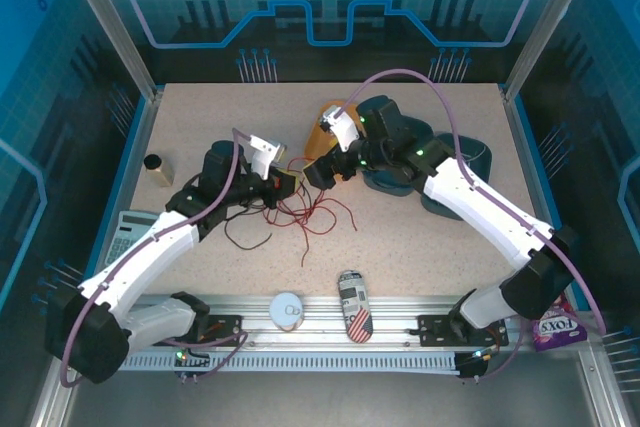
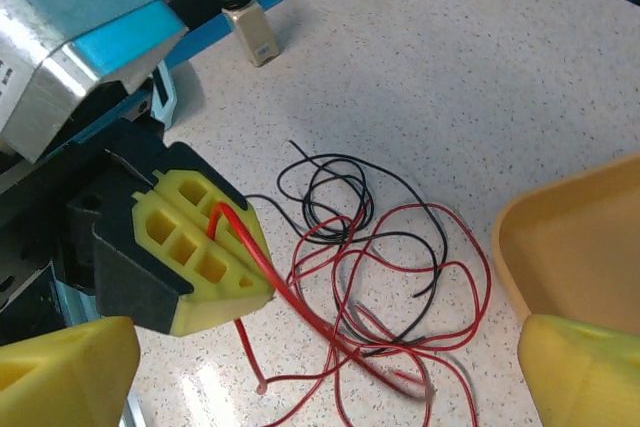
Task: Untangle the cables
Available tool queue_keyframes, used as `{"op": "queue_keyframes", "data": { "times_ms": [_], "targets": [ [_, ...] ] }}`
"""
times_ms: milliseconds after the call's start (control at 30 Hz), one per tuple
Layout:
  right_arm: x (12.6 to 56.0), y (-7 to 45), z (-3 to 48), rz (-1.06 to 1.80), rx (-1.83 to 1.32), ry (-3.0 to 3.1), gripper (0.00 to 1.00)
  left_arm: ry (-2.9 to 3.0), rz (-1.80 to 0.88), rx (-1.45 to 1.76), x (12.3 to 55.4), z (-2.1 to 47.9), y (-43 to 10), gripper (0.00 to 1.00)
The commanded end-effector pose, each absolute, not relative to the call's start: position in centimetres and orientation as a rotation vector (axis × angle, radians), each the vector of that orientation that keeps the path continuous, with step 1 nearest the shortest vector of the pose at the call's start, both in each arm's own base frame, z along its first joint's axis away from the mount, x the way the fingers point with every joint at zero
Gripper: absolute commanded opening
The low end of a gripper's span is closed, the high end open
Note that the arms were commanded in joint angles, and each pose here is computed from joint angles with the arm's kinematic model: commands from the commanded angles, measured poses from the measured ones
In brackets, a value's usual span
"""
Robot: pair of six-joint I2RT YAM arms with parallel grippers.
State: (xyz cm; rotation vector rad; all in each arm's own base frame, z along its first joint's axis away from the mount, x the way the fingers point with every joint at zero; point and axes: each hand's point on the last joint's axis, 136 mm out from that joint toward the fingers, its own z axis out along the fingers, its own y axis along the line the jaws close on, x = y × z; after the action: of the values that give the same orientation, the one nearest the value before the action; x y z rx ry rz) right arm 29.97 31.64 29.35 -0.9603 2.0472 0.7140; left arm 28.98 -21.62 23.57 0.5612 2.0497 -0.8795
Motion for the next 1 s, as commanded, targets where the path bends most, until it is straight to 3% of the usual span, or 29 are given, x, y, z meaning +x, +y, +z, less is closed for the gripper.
{"op": "queue_keyframes", "data": {
  "times_ms": [0,167,400,500,533,633,767,833,967],
  "targets": [
    [29.1,32.3,28.6,0.640,-1.150,2.003,0.91,1.968,-0.925,0.720,28.0,25.3,-22.6,0.00],
    [29.0,32.8,28.2,0.646,-1.202,2.001,0.71,1.943,-0.972,0.769,27.4,25.9,-23.2,0.01],
    [29.1,33.3,28.1,0.669,-1.207,1.995,0.23,1.979,-0.951,0.732,28.1,25.0,-23.0,0.06],
    [29.3,33.1,28.2,0.660,-1.171,2.003,0.09,2.009,-0.921,0.678,28.9,24.7,-22.6,0.10],
    [29.4,32.8,28.3,0.647,-1.148,2.009,0.03,2.017,-0.912,0.661,29.1,24.6,-22.5,0.14],
    [29.9,32.0,29.1,0.633,-1.055,2.025,0.01,2.021,-0.906,0.615,29.2,24.8,-22.2,0.28],
    [30.1,30.7,30.6,0.630,-0.928,2.031,0.00,1.987,-0.886,0.538,29.2,25.9,-21.4,0.70],
    [30.1,30.0,31.1,0.617,-0.868,2.046,0.00,1.958,-0.880,0.498,29.1,27.0,-20.9,0.98],
    [30.6,28.2,31.4,0.552,-0.747,2.106,0.01,1.866,-0.853,0.426,28.5,29.8,-19.7,0.99]
  ]
}}
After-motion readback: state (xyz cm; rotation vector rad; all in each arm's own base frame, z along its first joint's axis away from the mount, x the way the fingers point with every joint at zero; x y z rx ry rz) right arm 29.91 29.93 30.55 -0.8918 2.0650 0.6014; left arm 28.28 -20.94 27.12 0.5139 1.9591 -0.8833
